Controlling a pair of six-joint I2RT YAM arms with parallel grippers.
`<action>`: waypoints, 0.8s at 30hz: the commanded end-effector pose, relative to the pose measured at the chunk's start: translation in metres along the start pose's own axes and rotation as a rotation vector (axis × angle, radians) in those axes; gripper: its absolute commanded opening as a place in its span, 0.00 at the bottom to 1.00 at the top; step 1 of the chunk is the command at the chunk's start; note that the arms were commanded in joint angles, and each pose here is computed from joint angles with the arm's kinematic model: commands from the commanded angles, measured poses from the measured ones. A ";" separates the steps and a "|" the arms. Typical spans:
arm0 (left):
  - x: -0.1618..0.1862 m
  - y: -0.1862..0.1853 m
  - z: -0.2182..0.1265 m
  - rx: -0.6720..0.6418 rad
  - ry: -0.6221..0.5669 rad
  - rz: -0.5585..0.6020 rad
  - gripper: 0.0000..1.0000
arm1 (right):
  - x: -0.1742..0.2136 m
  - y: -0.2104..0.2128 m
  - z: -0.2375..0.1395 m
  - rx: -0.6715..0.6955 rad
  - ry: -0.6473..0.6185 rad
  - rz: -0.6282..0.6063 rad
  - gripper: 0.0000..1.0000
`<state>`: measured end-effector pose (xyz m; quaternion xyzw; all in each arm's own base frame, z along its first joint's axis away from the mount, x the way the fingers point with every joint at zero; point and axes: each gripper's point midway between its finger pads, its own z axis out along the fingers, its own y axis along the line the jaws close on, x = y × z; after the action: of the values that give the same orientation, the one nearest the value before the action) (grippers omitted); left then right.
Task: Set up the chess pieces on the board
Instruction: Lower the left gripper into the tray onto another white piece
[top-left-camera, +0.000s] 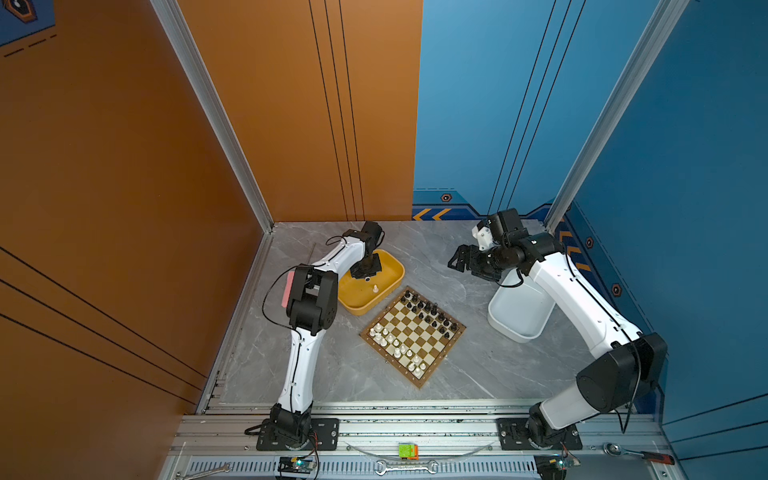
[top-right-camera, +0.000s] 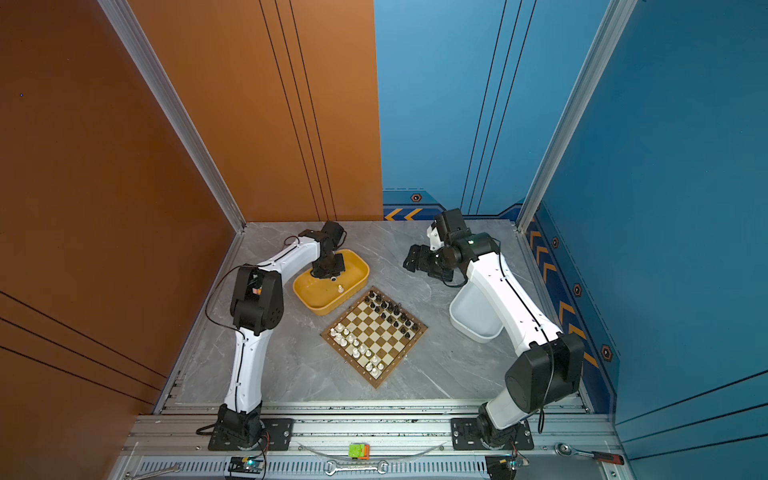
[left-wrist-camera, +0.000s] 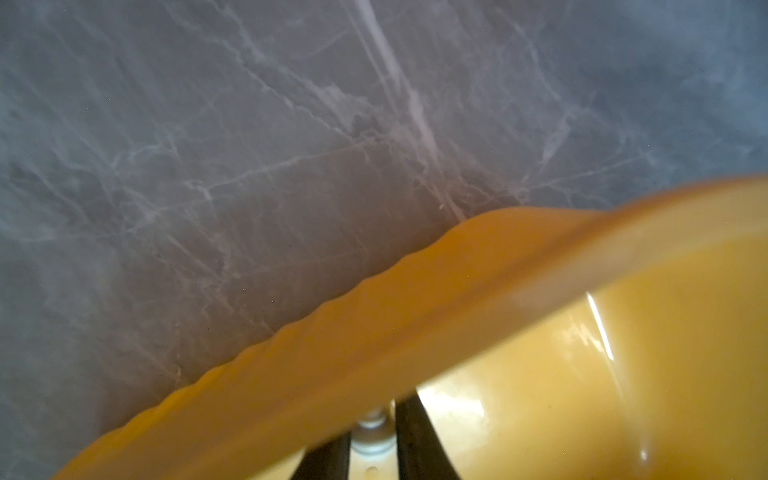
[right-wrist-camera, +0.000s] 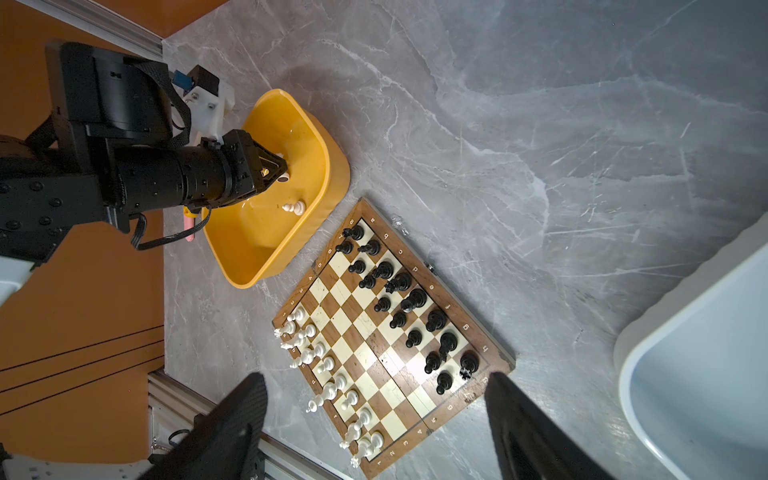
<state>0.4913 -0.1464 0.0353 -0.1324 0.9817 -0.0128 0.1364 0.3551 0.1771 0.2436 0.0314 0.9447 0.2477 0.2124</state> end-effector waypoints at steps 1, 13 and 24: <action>0.023 0.003 0.017 -0.016 0.077 0.016 0.13 | 0.007 -0.002 -0.011 0.015 -0.015 0.004 0.85; 0.025 -0.003 -0.021 0.078 0.078 0.147 0.07 | 0.012 0.001 -0.011 -0.028 -0.026 0.011 0.85; 0.032 -0.022 -0.031 0.146 0.077 0.209 0.30 | 0.020 -0.004 -0.015 -0.028 -0.033 0.020 0.85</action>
<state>0.4618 -0.1612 0.0408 -0.0451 0.9924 -0.0521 0.1016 0.3350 0.1705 0.2377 0.0391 0.9423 0.2532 0.2157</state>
